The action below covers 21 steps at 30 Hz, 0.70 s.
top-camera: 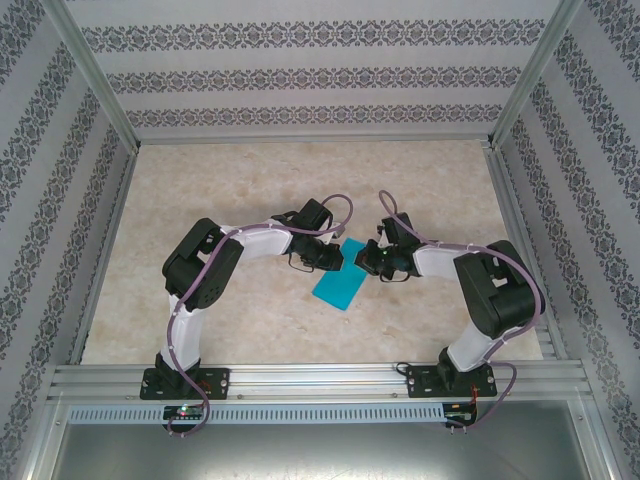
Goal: Fold a paper plane with a square sheet of paper (pick it up from the middle)
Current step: Fold the square sheet of paper in half at the center of the table.
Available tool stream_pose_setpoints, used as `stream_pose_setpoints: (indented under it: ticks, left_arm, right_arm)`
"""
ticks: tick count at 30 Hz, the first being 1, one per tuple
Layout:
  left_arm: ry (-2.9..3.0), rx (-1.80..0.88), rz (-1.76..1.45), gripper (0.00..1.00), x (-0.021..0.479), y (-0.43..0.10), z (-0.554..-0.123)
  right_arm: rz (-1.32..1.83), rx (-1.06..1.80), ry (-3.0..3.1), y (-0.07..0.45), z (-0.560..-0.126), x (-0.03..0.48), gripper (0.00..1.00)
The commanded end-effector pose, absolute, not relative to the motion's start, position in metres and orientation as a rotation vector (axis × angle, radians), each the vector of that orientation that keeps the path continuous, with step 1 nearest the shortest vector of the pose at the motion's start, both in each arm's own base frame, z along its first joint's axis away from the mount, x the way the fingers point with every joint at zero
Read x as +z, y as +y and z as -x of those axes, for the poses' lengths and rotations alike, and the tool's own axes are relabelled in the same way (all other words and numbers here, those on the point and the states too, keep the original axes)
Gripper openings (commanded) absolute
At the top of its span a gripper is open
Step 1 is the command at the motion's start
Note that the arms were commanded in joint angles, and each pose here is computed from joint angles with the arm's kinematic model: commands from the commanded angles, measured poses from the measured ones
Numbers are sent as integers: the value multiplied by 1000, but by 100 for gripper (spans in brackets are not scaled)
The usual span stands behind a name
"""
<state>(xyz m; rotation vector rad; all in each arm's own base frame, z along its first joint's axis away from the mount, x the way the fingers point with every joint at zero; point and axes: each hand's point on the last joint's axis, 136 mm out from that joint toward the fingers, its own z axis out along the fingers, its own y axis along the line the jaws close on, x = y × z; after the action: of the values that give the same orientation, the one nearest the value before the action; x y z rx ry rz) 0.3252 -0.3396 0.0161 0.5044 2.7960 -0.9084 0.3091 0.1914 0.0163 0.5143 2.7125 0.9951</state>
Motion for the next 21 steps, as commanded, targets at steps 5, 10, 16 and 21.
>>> stream_pose_setpoints:
  ticks: [5, 10, 16, 21]
  left_arm:
    - [3065, -528, -470, 16, -54, -280, -291]
    - [3070, -516, -473, 16, -55, -279, -291]
    - [3078, -504, -469, 16, -56, -277, -289]
    - [3078, -502, -461, 16, -56, -276, -289]
  right_arm:
    - [-557, 865, 2734, 153, -300, -5, 1]
    - [-647, 802, 2712, 127, -296, -11, 0]
    - [-689, 779, 2685, 113, -299, -10, 0]
    - [-650, 824, 2618, 120, -306, 20, 0]
